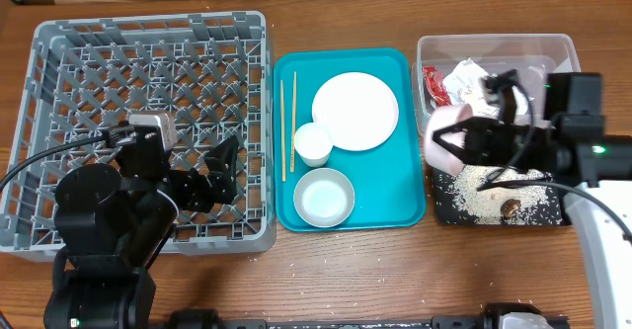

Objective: Sort waste into correct bins and load items into the dishwasher
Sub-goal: 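Tilt the bowl to pour rice onto the black tray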

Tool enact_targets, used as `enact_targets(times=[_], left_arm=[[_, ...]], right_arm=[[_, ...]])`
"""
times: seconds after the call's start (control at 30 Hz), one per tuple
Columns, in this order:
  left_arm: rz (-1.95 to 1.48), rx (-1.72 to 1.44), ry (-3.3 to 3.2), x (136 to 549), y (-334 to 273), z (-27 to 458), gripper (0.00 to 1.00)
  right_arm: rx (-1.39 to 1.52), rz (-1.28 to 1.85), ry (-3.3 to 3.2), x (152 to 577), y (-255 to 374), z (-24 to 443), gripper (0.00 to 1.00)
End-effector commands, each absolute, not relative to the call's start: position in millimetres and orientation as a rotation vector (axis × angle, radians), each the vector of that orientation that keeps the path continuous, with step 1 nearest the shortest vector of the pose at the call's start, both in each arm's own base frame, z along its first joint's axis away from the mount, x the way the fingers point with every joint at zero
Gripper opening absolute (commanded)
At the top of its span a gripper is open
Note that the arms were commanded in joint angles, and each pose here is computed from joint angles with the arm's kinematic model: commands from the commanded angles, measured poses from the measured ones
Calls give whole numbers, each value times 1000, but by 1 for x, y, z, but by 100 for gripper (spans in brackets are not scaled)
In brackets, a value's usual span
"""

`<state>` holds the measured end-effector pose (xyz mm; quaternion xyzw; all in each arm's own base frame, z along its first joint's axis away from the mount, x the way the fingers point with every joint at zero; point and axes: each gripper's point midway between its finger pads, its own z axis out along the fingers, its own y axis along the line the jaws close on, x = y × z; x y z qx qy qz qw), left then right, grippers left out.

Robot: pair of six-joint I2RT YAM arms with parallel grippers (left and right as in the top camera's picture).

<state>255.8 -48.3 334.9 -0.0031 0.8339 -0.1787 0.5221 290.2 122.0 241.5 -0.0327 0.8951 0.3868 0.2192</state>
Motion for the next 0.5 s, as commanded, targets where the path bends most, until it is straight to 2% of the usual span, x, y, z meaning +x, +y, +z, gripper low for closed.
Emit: enact_targets(times=[0.0, 0.13, 0.33, 0.47], left_arm=[[-441, -17, 1975, 255, -48, 345, 100], [-442, -16, 1975, 255, -48, 345, 100], [-442, -16, 1975, 255, -48, 345, 100], [-442, -16, 1975, 255, -48, 345, 100]], right_arm=[[-18, 932, 2547, 294, 133, 234, 4], [-8, 856, 2572, 295, 140, 228, 4], [122, 853, 2508, 304, 104, 240, 3], [-107, 1066, 2374, 296, 98, 258, 4]])
